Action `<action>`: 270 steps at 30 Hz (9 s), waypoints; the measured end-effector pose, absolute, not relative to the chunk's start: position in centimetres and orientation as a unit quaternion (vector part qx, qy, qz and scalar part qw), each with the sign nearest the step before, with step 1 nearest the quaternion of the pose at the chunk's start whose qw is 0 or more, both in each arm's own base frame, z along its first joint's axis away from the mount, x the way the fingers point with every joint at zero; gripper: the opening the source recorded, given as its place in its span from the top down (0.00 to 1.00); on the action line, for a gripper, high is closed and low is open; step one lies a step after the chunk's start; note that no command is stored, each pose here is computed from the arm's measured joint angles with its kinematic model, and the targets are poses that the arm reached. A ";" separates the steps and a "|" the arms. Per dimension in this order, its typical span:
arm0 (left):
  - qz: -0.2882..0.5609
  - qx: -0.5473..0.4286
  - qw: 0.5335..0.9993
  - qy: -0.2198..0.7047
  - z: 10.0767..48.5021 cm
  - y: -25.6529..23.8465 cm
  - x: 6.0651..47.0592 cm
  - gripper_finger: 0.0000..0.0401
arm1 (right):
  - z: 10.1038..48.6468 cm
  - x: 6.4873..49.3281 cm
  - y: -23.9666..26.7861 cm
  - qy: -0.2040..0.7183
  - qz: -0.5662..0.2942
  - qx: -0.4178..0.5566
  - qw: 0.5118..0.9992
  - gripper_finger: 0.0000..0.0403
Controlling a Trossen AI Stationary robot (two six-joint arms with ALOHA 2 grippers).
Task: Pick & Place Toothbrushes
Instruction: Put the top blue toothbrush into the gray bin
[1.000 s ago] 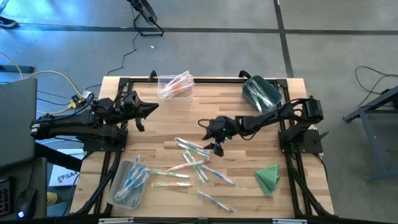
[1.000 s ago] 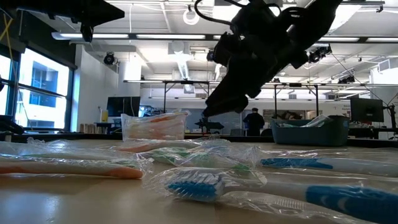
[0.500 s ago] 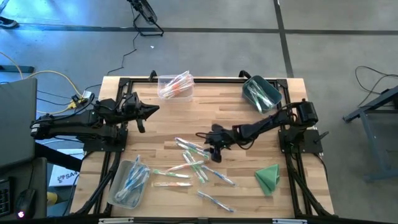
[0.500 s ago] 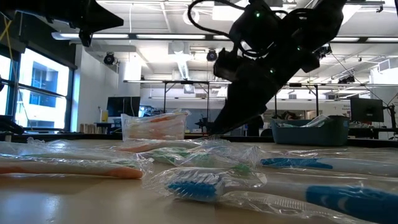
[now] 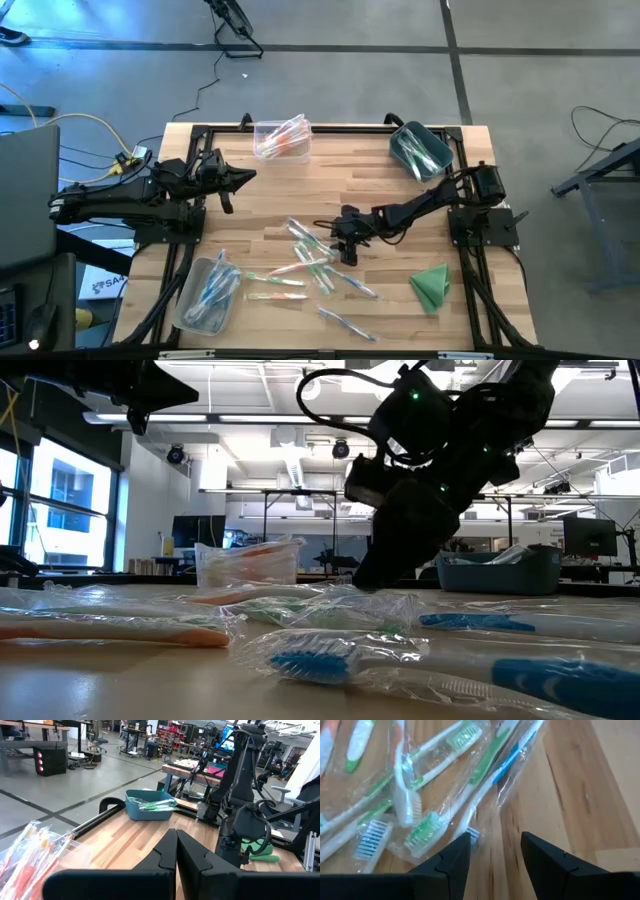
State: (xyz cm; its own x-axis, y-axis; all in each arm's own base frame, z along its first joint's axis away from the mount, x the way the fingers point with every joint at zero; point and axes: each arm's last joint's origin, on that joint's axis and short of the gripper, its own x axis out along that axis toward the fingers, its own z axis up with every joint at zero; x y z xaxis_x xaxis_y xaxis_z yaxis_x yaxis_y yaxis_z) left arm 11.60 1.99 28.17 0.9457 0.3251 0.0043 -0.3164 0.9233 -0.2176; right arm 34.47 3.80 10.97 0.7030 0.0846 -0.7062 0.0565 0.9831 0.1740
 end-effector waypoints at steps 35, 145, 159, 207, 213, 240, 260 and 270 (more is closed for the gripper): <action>0.165 -0.107 0.980 -0.010 28.0 2.0 11.6 1.00 | 15.8 33.6 0.8 0.310 -0.154 0.145 0.927 0.75; 0.245 -0.115 0.941 -0.201 28.5 3.8 22.0 0.73 | 28.4 30.0 -8.5 0.015 -0.017 0.048 0.999 0.97; 0.226 -0.083 0.952 -0.190 30.0 3.9 24.3 0.73 | 28.2 30.1 -8.3 0.022 -0.015 0.019 0.999 0.97; 0.199 -0.092 0.956 -0.196 31.0 4.0 25.5 0.96 | 30.0 27.6 -8.6 0.042 -0.020 0.020 0.999 0.27; 0.201 -0.081 0.956 -0.199 32.2 3.8 24.1 0.96 | 32.1 23.9 -10.0 0.047 -0.069 0.003 0.997 0.21; 0.085 -0.511 0.855 -0.037 32.2 2.2 17.0 0.93 | 24.1 24.8 -17.1 0.215 -0.153 0.125 0.957 0.29; 0.024 -0.562 0.827 0.001 32.1 1.7 17.2 0.96 | 22.9 26.0 -17.8 0.199 -0.159 0.147 0.956 0.29; 0.039 -0.598 0.792 0.112 33.6 -1.8 18.0 0.96 | 23.0 26.0 -17.8 0.193 -0.160 0.143 0.958 0.29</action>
State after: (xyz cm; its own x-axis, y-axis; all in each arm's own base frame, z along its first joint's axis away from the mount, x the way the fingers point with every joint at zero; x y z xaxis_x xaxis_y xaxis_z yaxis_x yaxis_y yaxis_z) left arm 18.00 -1.81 33.56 0.9718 -0.0726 -0.2243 -0.1959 0.2808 -0.9396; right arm 26.02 -17.79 23.04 0.8748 -0.2502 -0.4149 0.3608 0.9080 0.2130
